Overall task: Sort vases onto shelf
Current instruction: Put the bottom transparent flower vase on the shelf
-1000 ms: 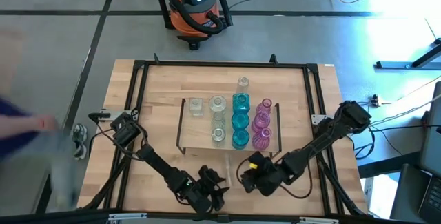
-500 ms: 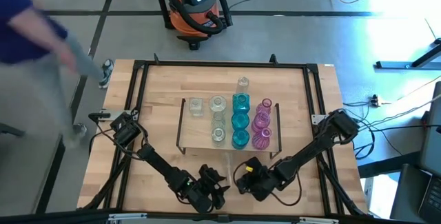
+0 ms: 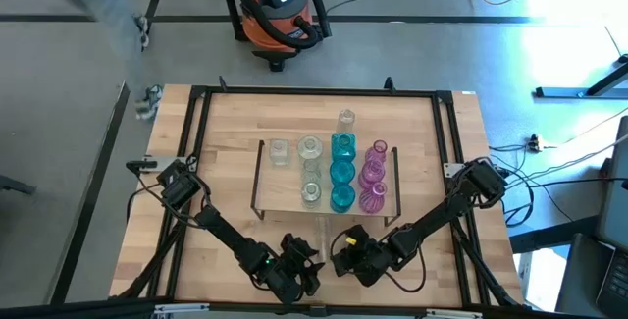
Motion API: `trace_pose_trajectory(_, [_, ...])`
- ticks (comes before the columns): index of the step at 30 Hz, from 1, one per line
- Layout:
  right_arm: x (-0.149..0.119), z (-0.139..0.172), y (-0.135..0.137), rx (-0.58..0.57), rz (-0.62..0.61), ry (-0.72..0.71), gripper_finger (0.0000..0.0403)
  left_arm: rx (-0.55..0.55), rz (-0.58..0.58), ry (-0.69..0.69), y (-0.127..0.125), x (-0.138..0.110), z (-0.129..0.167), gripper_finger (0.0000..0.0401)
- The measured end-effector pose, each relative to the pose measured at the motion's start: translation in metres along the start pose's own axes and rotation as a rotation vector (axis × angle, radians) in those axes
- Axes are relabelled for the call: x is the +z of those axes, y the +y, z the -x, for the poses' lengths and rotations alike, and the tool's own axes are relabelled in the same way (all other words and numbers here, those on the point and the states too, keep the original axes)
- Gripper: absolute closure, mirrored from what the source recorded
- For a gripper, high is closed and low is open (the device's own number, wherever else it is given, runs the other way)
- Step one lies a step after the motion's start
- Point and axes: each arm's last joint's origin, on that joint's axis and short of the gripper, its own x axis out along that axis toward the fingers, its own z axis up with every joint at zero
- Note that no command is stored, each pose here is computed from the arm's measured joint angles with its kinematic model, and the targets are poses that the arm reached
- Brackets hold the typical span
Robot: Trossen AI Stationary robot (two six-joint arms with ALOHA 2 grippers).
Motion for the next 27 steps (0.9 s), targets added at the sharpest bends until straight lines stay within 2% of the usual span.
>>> trace_pose_trajectory(8, [-0.001,0.000,0.008,0.075,0.037,0.011,0.0320,0.021,0.007,-0.035,0.001,0.001,0.000,0.0220])
trace_pose_trajectory(16, [0.003,-0.002,0.010,0.084,0.054,0.015,0.0320,0.039,0.029,-0.041,0.003,0.001,0.000,0.0244])
trace_pose_trajectory(19, [0.003,-0.002,0.011,0.104,0.058,0.011,0.0320,0.041,0.024,-0.029,0.004,0.000,0.000,0.0273])
trace_pose_trajectory(24, [0.003,-0.001,0.014,0.131,0.074,0.014,0.0320,0.036,0.018,-0.035,0.002,-0.004,0.005,0.0368])
trace_pose_trajectory(27, [0.001,0.000,0.015,0.135,0.076,0.024,0.0320,0.033,0.019,-0.049,0.001,-0.006,0.007,0.0384])
